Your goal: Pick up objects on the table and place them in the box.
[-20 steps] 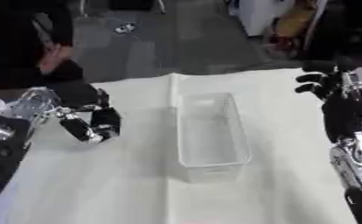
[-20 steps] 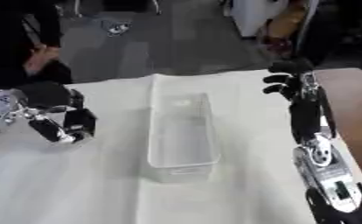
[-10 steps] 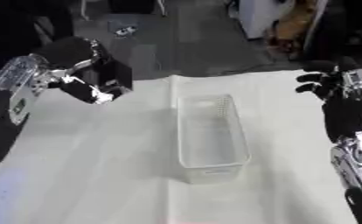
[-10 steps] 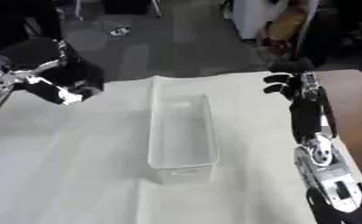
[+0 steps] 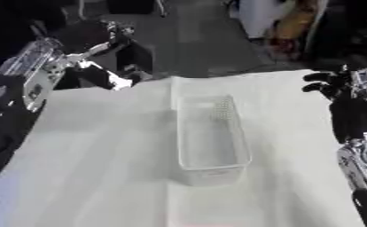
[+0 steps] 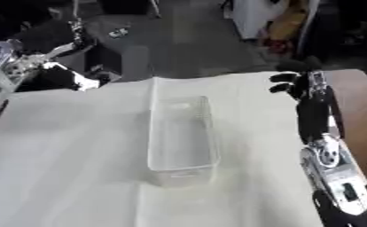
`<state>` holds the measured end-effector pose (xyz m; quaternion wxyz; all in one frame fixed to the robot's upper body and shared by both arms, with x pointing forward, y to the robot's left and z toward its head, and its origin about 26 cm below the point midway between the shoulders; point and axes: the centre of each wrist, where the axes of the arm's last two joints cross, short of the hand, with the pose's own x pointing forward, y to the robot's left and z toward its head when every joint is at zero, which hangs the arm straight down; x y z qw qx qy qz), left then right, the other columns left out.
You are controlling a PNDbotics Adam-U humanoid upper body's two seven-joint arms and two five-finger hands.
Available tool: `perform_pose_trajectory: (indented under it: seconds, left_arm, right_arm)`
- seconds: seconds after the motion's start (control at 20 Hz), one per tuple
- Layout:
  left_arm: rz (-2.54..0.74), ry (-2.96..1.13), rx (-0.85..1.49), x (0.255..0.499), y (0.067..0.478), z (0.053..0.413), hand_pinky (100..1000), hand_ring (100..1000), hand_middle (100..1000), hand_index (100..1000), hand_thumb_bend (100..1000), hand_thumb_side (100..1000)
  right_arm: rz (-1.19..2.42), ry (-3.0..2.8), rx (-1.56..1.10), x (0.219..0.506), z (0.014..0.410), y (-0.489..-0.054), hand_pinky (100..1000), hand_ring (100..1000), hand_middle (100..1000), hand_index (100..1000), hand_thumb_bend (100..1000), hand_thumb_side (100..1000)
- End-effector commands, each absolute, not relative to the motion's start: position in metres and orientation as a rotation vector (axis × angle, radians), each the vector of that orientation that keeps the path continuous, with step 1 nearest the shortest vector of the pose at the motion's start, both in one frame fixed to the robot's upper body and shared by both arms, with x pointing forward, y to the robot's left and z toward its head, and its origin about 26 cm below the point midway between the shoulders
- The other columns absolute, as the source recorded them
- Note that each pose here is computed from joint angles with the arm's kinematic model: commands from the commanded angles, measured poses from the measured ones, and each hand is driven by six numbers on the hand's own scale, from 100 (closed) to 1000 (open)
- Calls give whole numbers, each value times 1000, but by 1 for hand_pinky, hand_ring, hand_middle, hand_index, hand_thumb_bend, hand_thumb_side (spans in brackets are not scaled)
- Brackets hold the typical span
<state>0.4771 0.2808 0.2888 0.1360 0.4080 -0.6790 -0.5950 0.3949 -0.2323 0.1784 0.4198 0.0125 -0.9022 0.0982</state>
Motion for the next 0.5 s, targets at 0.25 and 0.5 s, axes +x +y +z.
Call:
perform_pose_trajectory:
  seconds: [0.25, 0.5]
  left_arm:
    - [-1779, -2003, 1120, 484, 262, 297, 100, 100, 100, 257, 100, 680]
    - [-1823, -2006, 1063, 489, 254, 290, 100, 100, 100, 261, 100, 687]
  right_arm:
    - [233, -2387, -14, 391, 208, -227, 550, 624, 637, 708, 187, 1000]
    - [233, -2436, -30, 390, 218, -220, 551, 624, 636, 707, 188, 1000]
